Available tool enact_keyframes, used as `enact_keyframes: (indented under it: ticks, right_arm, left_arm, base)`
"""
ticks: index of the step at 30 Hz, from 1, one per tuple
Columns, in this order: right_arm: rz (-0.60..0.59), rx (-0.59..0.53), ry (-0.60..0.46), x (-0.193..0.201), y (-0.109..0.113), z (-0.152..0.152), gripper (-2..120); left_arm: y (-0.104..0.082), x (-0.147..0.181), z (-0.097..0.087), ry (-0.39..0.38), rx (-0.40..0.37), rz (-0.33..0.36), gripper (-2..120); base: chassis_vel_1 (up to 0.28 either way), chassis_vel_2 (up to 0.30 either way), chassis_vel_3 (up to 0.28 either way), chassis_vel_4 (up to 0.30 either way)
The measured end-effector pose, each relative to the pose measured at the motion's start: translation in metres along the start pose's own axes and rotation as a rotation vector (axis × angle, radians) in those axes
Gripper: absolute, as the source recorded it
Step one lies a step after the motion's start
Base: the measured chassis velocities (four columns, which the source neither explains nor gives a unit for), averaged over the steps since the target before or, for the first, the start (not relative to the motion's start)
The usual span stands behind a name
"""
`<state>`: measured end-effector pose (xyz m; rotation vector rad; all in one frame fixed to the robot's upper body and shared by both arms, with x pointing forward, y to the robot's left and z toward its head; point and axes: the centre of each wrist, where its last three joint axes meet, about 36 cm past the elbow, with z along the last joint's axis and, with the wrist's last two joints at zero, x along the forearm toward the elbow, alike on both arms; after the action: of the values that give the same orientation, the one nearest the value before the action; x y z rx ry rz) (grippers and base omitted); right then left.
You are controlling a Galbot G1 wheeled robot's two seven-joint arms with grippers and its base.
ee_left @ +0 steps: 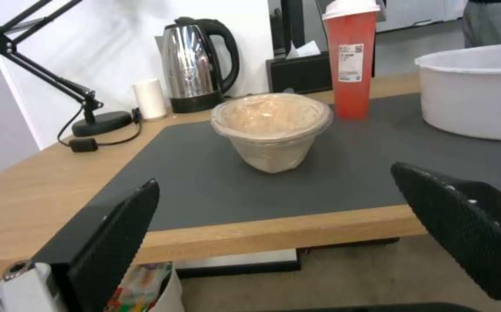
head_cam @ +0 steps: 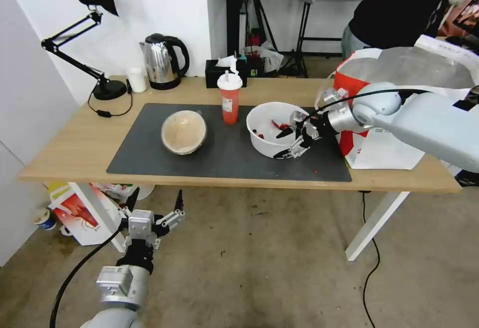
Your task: Pick up the trash from the table and place it into the takeout bag.
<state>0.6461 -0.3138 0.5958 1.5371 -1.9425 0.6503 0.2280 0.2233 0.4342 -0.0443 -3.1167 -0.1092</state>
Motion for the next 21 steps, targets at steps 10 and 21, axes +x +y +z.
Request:
enact_keyframes:
  ticks: [10,21]
  right_arm:
    - [-0.001,-0.006,0.019,-0.0018,-0.0045,0.0021,27]
    - [-0.012,-0.010,0.029,-0.0054,-0.0032,0.0049,0]
  left_arm:
    - [0.0000,0.0000,0.0000,0.000,0.000,0.000,100]
    - [0.0000,0.0000,0.0000,0.000,0.000,0.000,100]
  base:
    - [0.000,0.000,0.000,0.000]
    - [0.000,0.000,0.000,0.000]
